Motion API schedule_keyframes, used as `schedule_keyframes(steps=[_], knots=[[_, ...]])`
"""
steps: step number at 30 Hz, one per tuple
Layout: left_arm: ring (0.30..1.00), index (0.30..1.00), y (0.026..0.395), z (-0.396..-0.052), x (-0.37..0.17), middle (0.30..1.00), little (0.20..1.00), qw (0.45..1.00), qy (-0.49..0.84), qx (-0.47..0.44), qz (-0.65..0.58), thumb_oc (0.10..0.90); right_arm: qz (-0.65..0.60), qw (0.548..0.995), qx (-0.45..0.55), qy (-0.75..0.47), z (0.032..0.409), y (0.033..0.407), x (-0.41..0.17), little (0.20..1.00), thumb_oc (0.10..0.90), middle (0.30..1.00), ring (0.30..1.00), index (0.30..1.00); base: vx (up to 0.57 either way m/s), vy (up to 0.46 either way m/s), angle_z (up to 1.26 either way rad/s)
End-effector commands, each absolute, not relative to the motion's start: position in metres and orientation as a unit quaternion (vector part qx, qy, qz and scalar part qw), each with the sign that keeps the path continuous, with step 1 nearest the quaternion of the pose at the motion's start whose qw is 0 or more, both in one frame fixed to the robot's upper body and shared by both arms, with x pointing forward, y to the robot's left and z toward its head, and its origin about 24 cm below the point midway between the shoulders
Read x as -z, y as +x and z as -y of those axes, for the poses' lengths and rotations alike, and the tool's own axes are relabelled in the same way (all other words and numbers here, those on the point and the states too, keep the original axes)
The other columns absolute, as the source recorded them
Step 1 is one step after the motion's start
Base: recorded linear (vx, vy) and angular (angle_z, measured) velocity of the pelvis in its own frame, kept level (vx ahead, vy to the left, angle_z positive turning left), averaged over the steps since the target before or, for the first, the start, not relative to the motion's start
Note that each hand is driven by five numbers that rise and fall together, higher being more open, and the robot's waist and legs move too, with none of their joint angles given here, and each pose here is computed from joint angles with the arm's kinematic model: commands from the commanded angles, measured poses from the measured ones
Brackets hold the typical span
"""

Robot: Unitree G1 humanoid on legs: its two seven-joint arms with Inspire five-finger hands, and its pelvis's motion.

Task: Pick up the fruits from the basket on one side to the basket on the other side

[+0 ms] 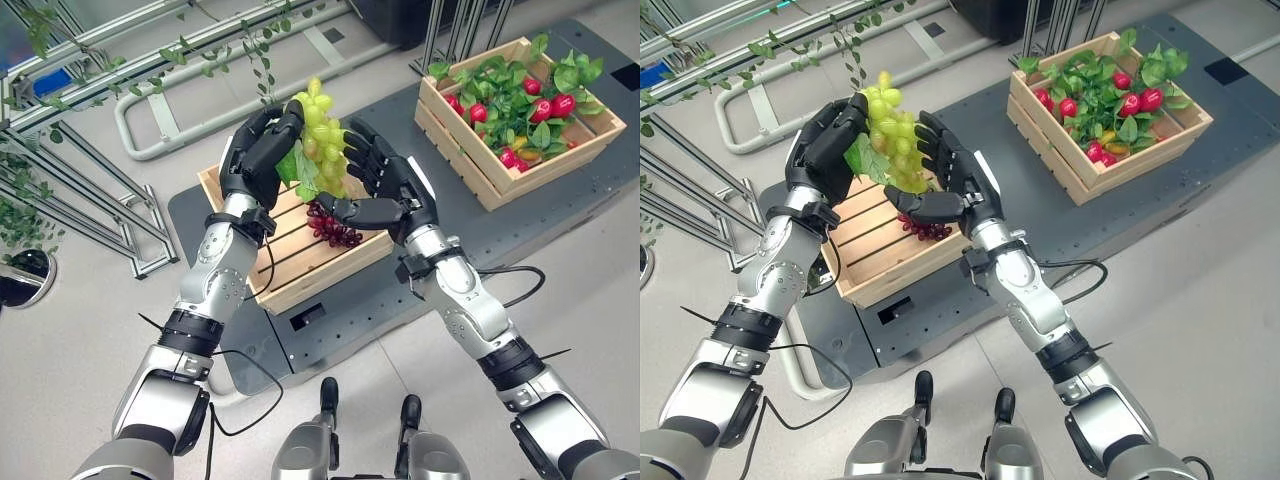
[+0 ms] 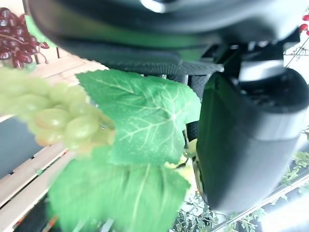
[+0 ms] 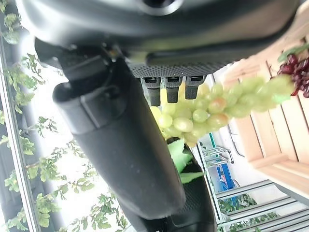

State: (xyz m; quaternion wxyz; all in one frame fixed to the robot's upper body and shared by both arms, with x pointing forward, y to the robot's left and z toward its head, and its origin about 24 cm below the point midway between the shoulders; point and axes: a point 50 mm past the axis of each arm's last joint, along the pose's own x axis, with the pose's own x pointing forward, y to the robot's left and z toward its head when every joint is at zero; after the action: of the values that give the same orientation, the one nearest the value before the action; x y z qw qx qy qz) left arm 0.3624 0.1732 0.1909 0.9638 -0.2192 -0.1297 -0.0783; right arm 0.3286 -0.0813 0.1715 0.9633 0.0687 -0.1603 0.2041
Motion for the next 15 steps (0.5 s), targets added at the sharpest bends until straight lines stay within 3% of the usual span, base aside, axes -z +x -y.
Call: schedule_keyframes(steps=[1, 15], knots=[[0.300, 0.300, 0.367, -0.150, -0.207, 0.300, 0.300, 0.954, -0.209, 0.148, 0.158, 0.400, 0.173, 0.948, -0.232, 0.133, 0.046, 0.324, -0.178, 0.900, 0.800, 0.900, 0.900, 0.900, 0.03, -0.017, 0.15], [0.300, 0.300, 0.364, -0.123, -0.198, 0.300, 0.300, 0.944, -0.206, 0.228, 0.118, 0.400, 0.107, 0.968, -0.200, 0.106, 0.037, 0.342, -0.167, 0.900, 0.800, 0.900, 0.900, 0.900, 0.02, -0.008, 0.04]])
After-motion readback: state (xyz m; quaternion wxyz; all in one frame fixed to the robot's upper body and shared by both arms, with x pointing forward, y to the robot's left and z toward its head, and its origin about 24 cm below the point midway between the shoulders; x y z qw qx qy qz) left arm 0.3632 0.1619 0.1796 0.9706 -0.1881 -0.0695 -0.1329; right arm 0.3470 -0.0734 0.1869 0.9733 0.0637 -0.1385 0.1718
